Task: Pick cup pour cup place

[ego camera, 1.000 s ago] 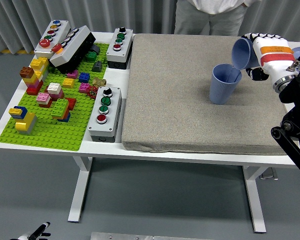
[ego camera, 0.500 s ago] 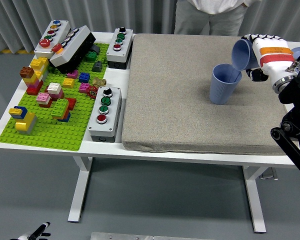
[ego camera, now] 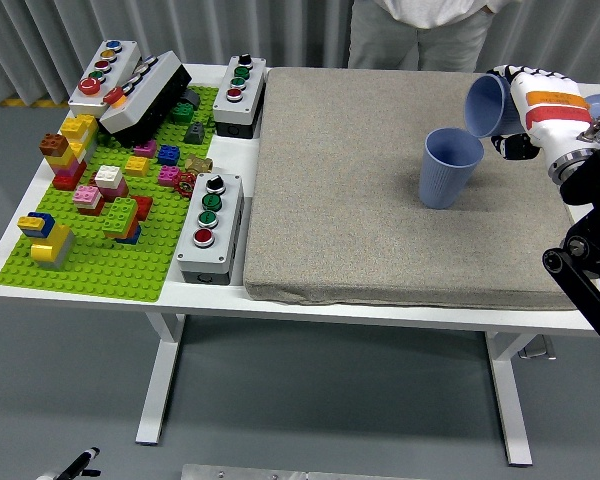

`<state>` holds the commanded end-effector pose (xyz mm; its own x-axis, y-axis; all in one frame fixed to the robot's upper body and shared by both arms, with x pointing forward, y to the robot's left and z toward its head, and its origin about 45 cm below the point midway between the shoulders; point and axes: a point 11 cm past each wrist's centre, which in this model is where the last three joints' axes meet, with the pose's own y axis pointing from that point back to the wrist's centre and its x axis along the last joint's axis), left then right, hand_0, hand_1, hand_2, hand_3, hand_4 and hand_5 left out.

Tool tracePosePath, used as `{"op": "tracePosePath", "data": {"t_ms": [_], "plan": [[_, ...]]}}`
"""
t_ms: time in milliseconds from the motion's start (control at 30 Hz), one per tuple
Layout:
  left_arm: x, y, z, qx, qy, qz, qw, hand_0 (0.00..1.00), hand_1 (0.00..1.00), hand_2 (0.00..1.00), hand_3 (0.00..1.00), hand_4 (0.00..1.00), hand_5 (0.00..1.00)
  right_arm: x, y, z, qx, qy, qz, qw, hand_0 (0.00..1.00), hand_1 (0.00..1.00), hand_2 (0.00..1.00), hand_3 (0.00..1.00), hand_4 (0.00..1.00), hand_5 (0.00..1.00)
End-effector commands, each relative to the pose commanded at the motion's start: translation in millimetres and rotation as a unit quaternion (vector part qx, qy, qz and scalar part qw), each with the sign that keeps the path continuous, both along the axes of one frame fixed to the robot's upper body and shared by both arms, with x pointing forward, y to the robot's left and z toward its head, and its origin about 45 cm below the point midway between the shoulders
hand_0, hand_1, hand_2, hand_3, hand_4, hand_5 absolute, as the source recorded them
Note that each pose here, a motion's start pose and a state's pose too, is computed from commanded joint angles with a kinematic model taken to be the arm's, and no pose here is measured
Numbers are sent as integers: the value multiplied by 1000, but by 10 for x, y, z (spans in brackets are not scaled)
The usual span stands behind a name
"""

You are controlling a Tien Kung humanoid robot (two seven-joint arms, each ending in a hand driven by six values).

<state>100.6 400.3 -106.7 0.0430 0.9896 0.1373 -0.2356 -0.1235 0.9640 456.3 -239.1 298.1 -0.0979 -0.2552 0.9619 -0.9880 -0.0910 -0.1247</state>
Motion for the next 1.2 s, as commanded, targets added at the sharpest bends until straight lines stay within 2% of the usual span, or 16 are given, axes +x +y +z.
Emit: {"op": "tracePosePath", "data": {"t_ms": [200, 433, 567, 833, 1133, 1200], "plan": [[-10, -4, -4, 0, 1, 0, 1000, 868, 816, 886, 788, 644, 998, 38, -85, -21, 94, 6, -4, 996, 776, 646, 518, 596, 682, 2], [5, -9, -2, -1, -1, 0, 1000, 868, 816, 887, 787, 644, 998, 76, -264, -31, 223, 9, -12, 975, 776, 645, 518, 596, 679, 2], [14, -10, 0, -1, -2, 0, 1000, 868, 816, 887, 787, 644, 998, 92, -367, -43, 304, 15, -14, 952, 776, 645, 518, 596, 679, 2], [14, -15, -1, -1, -2, 0, 1000, 868, 816, 886, 787, 643, 998, 98, -494, -117, 421, 30, -15, 907, 773, 645, 520, 596, 678, 2], [29, -17, 1, -1, -2, -2, 1000, 868, 817, 886, 787, 643, 998, 71, -634, -312, 544, 43, -23, 837, 775, 646, 526, 596, 678, 2], [30, -18, 1, -1, -2, -2, 1000, 867, 816, 885, 787, 644, 998, 65, -663, -355, 555, 44, -29, 830, 776, 647, 524, 596, 678, 2]]}}
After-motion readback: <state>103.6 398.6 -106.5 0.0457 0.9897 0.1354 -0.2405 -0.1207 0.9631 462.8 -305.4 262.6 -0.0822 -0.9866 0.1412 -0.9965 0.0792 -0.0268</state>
